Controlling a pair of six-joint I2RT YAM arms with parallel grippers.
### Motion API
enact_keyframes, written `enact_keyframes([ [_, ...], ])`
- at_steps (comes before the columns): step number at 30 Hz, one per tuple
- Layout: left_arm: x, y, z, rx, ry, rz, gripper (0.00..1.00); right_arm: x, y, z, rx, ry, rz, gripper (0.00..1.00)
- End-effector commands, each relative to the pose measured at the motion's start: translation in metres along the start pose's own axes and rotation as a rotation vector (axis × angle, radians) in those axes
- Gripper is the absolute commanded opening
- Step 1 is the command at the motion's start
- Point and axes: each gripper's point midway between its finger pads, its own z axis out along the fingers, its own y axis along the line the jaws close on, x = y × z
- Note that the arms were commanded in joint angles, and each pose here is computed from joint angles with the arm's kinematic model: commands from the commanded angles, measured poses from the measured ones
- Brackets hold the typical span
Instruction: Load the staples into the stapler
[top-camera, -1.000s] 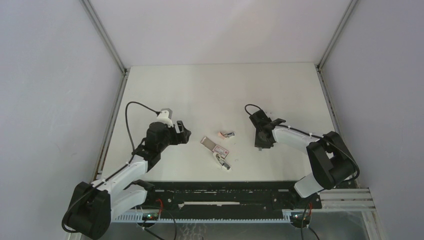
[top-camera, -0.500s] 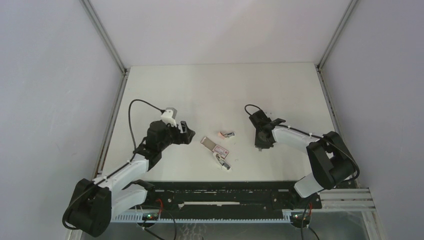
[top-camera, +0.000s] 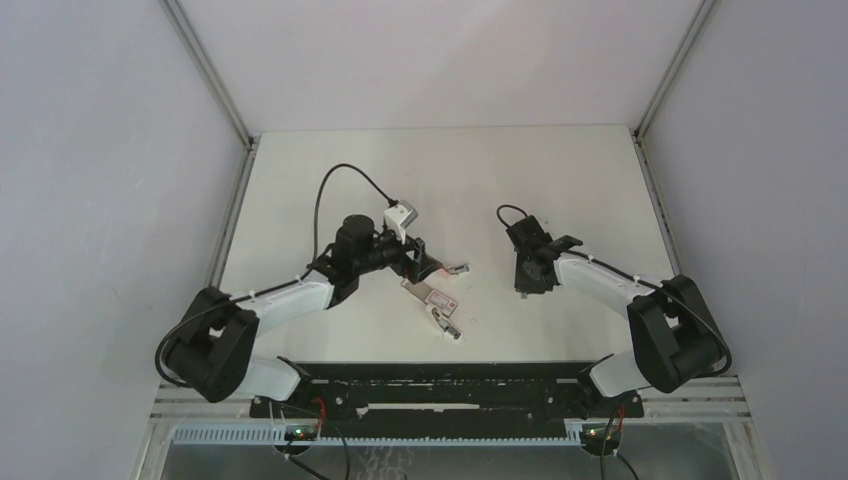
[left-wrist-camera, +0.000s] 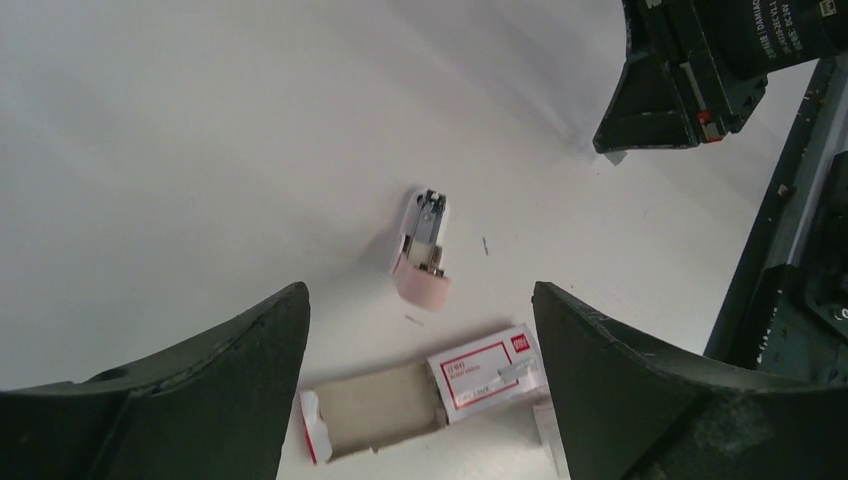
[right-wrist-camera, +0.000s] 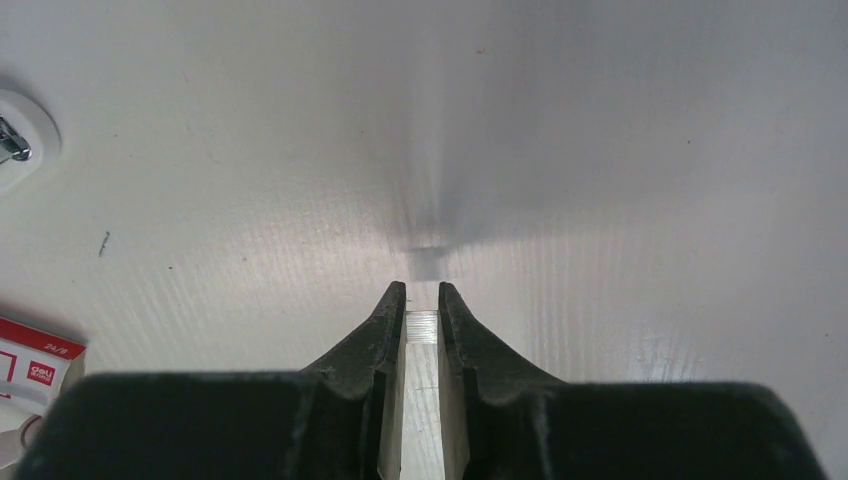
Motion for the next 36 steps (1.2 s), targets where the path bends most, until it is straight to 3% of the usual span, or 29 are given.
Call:
enact_keyframes([
  [1, -0.029, -0.017, 0.02, 0.1, -0.055, 0.129, 0.86, -0.019, 0.011, -0.01, -0.062, -0.057, -0.005, 0.12],
  [5, -0.016, -0.017, 0.031, 0.113, -0.004, 0.159, 0.84, -0.02, 0.011, -0.01, -0.073, -0.06, -0.007, 0.12],
  [10, 0.001, -0.017, 0.044, 0.128, 0.071, 0.18, 0.64, -0.023, 0.011, -0.01, -0.084, -0.063, -0.006, 0.12],
  [19, 0.021, -0.013, 0.057, 0.105, 0.145, 0.201, 0.5, -0.024, 0.009, -0.01, -0.086, -0.067, -0.003, 0.12],
  [34, 0.025, -0.033, 0.058, 0.018, 0.131, 0.192, 0.05, -0.034, 0.017, -0.016, -0.122, -0.09, 0.039, 0.13],
  [36, 0.024, -0.04, 0.056, -0.021, 0.101, 0.175, 0.02, -0.038, 0.021, -0.018, -0.136, -0.096, 0.056, 0.13],
])
